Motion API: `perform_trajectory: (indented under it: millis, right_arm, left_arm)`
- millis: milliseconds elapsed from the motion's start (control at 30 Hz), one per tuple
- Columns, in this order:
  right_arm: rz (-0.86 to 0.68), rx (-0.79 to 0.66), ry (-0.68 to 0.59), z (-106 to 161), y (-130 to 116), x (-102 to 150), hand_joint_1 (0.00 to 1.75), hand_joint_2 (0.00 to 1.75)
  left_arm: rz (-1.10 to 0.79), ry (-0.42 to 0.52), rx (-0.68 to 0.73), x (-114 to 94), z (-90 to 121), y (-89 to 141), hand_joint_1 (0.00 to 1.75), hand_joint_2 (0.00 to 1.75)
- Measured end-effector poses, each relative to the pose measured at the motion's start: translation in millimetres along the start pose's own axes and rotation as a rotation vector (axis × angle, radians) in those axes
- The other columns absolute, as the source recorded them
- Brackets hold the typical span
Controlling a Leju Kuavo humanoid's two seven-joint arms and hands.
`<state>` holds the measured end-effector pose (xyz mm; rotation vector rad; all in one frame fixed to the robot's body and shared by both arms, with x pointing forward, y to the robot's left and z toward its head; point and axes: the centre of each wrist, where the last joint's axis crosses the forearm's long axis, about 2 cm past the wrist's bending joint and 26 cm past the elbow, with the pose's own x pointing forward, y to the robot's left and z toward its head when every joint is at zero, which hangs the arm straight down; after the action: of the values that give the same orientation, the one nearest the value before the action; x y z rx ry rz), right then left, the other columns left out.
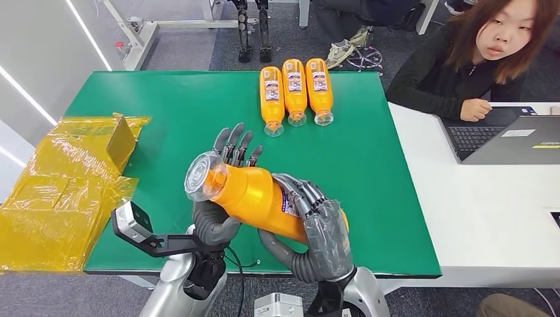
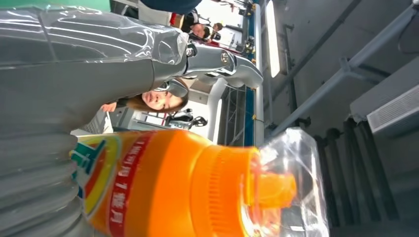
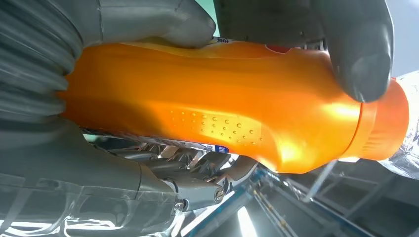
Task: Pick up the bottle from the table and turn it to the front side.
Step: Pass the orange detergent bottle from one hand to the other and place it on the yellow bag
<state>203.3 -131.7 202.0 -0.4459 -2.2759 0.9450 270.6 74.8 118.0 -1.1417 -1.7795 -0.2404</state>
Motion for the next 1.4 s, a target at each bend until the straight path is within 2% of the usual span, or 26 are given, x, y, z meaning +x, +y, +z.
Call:
perform_trajectory:
  millis: [233,533,567,667,700,733,900,1067,1400]
  right_arm:
    - [-0.05,0.069,0.054,7,12,-2,1.75,1.75]
    - [-0.043,0.104,0.102,14,18,-5,1.75,1.75]
    - [-0.037,0.107,0.106,15,18,-5,1.75,1.75]
    - [-0.021,0.11,0.112,16,17,-5,1.75,1.75]
    - [-0.015,0.11,0.114,17,16,-5,1.75,1.75]
    - [-0.01,0.108,0.116,17,15,-5,1.75,1.75]
    - [0.003,0.097,0.12,20,12,-5,1.75,1.75]
    - [0.004,0.088,0.131,21,10,-5,1.75,1.75]
    - [0.006,0.091,0.123,24,10,-7,1.75,1.75]
  left_arm:
    - [-0.029,0.009,0.0,5,-2,6,0.0,1.75]
    - [-0.047,0.02,-0.004,8,-4,10,0.0,1.75]
    - [-0.047,0.02,-0.005,8,-4,10,0.19,1.75]
    - [-0.049,0.019,-0.009,8,-5,11,1.28,1.75]
    - [-0.05,0.018,-0.011,9,-6,11,1.46,1.75]
    - [-0.051,0.017,-0.014,9,-6,11,1.5,1.75]
    - [-0.056,0.012,-0.028,9,-7,11,1.55,1.75]
    - [-0.057,0.011,-0.031,8,-7,11,1.45,1.75]
    - [-0.059,0.015,-0.017,8,-5,11,1.41,1.75]
